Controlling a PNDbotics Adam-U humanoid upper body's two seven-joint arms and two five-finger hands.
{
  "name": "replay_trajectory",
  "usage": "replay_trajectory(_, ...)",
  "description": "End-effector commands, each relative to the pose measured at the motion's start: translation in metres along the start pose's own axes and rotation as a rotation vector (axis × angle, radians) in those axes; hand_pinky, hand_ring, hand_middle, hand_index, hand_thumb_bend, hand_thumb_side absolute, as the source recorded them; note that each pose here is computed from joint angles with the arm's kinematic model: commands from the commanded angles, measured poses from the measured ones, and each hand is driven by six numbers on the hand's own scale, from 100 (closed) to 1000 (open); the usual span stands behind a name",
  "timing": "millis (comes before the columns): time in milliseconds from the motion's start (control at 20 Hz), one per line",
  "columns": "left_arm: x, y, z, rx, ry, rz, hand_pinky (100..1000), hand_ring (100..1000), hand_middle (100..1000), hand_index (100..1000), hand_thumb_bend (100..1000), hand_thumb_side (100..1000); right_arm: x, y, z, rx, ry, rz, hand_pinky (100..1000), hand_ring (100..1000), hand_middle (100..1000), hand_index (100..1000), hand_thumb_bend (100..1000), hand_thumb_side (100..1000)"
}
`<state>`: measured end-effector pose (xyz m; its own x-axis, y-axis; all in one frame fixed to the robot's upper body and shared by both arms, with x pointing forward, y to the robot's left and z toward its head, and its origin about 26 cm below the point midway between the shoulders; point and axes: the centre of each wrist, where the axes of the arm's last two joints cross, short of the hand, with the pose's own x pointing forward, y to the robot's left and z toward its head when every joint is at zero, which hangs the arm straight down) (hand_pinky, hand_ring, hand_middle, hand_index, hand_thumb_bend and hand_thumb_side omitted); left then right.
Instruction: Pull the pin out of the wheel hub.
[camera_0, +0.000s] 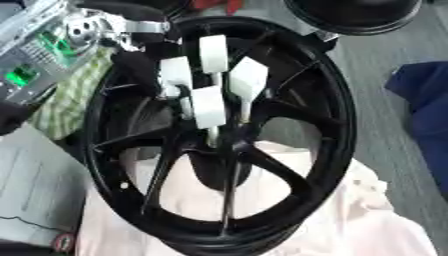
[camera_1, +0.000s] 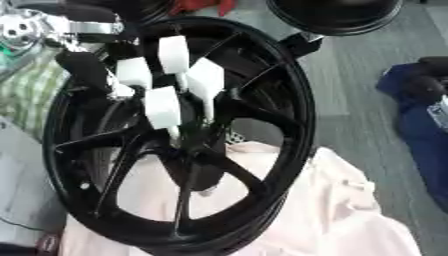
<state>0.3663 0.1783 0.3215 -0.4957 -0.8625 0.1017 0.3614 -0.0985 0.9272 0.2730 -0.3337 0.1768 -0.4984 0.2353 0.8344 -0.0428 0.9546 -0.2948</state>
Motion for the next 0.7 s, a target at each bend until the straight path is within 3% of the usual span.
replay_trajectory(50, -0.001, 0.018, 0.020, 0.042, 0.015, -0.002, 734, 582, 461, 471, 220, 296, 0.008, -0.003, -0.002, 0.002, -0.025, 0.027, 753, 657, 643, 755, 455, 474)
replay_trajectory(400, 0.003, 0.038, 0.049, 0.120, -0.021, 0.014, 740, 573, 441, 460, 163, 286, 0.007, -0.004, -0.001, -0.002, -0.022, 0.028, 754, 657, 642, 755, 454, 474)
replay_trajectory(450, 0.004, 0.041, 0.055, 0.137, -0.031, 0.023, 741, 571, 438, 460, 106, 338, 0.007, -0.004, -0.001, -0.002, -0.022, 0.028, 754, 657, 642, 755, 455, 475)
replay_trajectory(500, 0.004, 0.044, 0.060, 0.151, -0.040, 0.031, 742, 569, 435, 461, 139, 285, 0.007, -0.004, -0.001, -0.002, -0.022, 0.029, 754, 657, 642, 755, 454, 474)
replay_trajectory(700, -0.003, 0.057, 0.086, 0.254, -0.048, 0.090, 747, 560, 422, 460, 100, 280, 0.007, -0.004, 0.000, -0.007, -0.022, 0.030, 754, 657, 642, 755, 453, 474)
